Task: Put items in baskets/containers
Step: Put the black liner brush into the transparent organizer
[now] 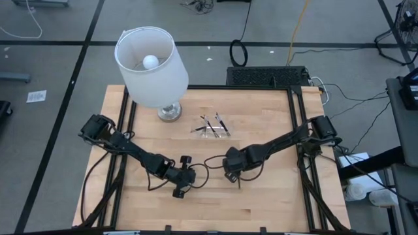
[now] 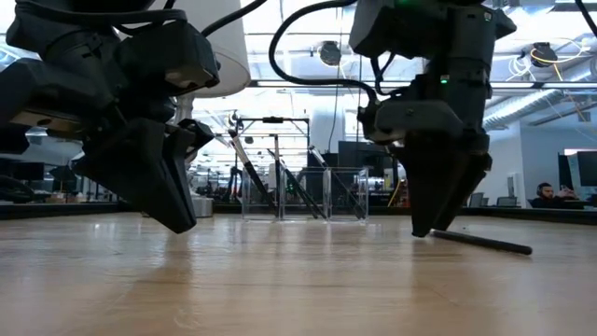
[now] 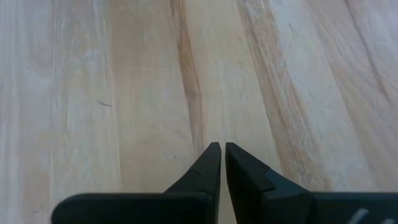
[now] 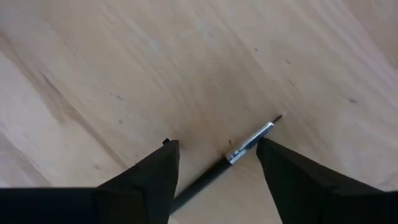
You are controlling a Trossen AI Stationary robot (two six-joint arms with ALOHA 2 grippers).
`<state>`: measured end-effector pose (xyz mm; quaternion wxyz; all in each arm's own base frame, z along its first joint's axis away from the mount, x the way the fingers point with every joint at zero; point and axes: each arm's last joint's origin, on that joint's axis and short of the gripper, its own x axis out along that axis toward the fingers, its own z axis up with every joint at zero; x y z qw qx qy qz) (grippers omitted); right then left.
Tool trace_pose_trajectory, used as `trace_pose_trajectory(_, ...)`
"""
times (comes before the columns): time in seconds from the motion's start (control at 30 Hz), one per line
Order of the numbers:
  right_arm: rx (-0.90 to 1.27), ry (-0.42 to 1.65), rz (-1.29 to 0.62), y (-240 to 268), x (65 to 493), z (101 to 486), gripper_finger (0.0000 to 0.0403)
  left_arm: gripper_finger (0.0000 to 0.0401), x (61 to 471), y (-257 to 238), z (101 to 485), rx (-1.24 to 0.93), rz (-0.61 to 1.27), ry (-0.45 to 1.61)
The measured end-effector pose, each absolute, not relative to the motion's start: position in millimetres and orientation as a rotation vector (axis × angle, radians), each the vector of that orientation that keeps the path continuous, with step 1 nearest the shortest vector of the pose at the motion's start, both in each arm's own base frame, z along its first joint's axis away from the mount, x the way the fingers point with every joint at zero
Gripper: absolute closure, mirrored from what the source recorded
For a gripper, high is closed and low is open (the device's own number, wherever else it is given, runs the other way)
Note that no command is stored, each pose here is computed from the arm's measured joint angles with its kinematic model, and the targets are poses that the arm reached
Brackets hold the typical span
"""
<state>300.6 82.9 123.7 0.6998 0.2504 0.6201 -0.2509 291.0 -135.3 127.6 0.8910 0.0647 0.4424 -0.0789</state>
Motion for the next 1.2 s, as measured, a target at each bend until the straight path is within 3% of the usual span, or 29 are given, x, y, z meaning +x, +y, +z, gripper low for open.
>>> trace_pose_trajectory(0.17,0.519,1.384,-0.486,87.6,299.0,119.8,0.0225,0.0371,290.6,-135.1,127.3,0.135,-0.163,0.922)
trace_pose_trajectory(0.53,0.455,1.391,-0.448,85.3,293.7,112.3,0.0390,0.0371,290.4,-135.0,127.1,0.136,-0.163,0.926)
trace_pose_trajectory(0.83,0.310,1.245,-0.320,87.8,307.8,128.0,0.0399,0.0371,290.8,-133.7,127.4,0.158,-0.126,0.914)
trace_pose_trajectory(1.03,0.253,0.904,-0.149,92.9,320.3,181.7,0.0401,0.0371,290.9,-133.2,127.6,0.188,-0.097,0.903)
trace_pose_trajectory(1.2,0.178,0.666,-0.117,94.7,315.3,225.9,0.0402,0.0371,289.9,-133.9,127.5,0.208,-0.075,0.900)
